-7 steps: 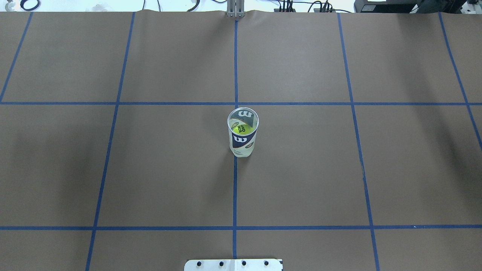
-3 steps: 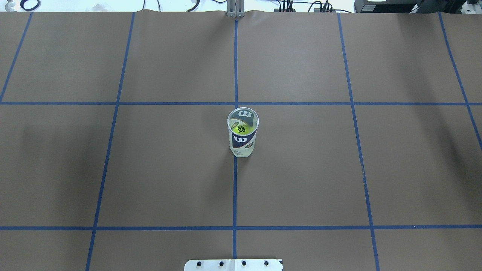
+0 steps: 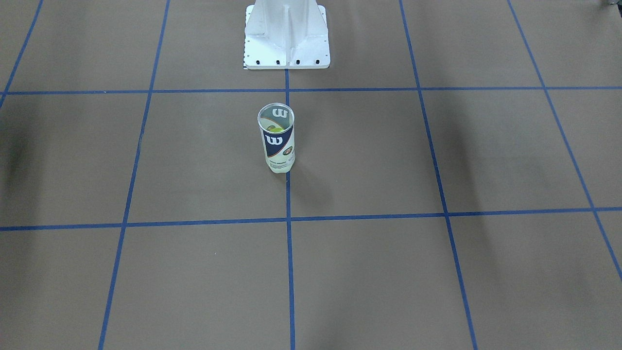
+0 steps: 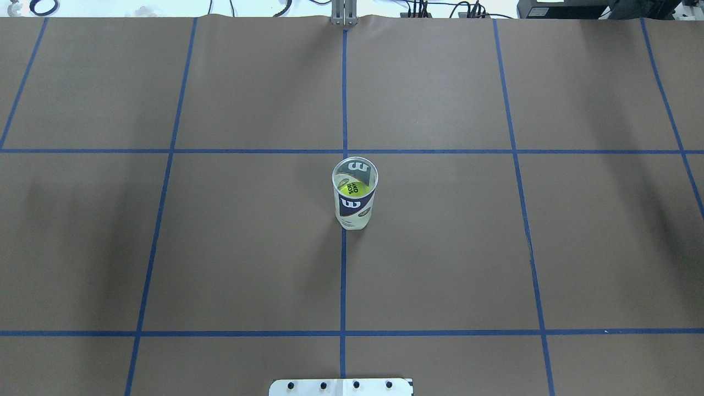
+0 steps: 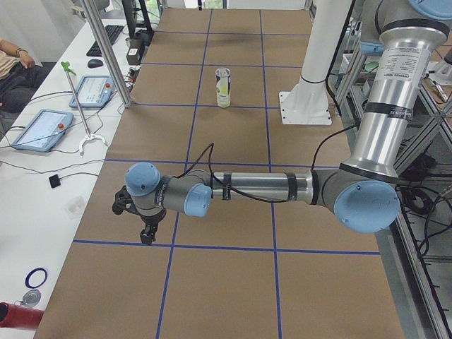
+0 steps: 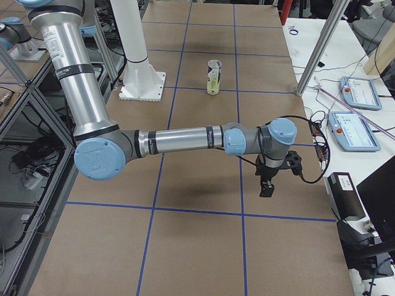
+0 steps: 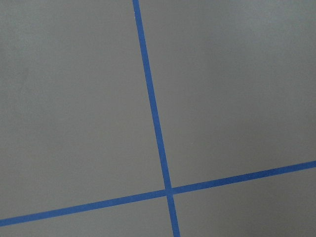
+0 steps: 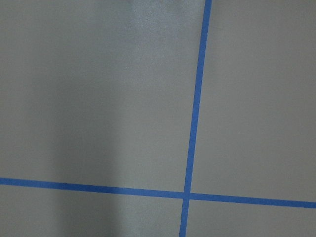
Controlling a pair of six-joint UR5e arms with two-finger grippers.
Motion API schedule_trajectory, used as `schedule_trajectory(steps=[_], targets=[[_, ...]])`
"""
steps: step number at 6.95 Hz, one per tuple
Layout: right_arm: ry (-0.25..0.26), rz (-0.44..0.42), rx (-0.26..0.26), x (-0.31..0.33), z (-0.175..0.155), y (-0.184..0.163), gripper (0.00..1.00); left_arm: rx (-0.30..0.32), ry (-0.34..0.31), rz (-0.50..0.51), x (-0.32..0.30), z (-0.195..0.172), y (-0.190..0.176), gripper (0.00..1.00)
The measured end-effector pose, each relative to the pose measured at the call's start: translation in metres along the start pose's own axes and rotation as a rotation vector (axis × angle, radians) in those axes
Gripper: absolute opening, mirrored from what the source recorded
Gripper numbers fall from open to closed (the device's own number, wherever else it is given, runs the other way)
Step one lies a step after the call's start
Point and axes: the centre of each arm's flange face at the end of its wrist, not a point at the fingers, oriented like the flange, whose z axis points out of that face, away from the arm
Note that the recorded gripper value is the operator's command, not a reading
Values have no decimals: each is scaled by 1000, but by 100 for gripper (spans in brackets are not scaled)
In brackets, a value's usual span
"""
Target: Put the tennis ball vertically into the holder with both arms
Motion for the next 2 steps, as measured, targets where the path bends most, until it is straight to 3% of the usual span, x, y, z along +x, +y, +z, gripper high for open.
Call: schedule_trajectory(steps=[2], targets=[[0,1,-3,0,2,1,100,-4,1,-5,-2,3,3,100]])
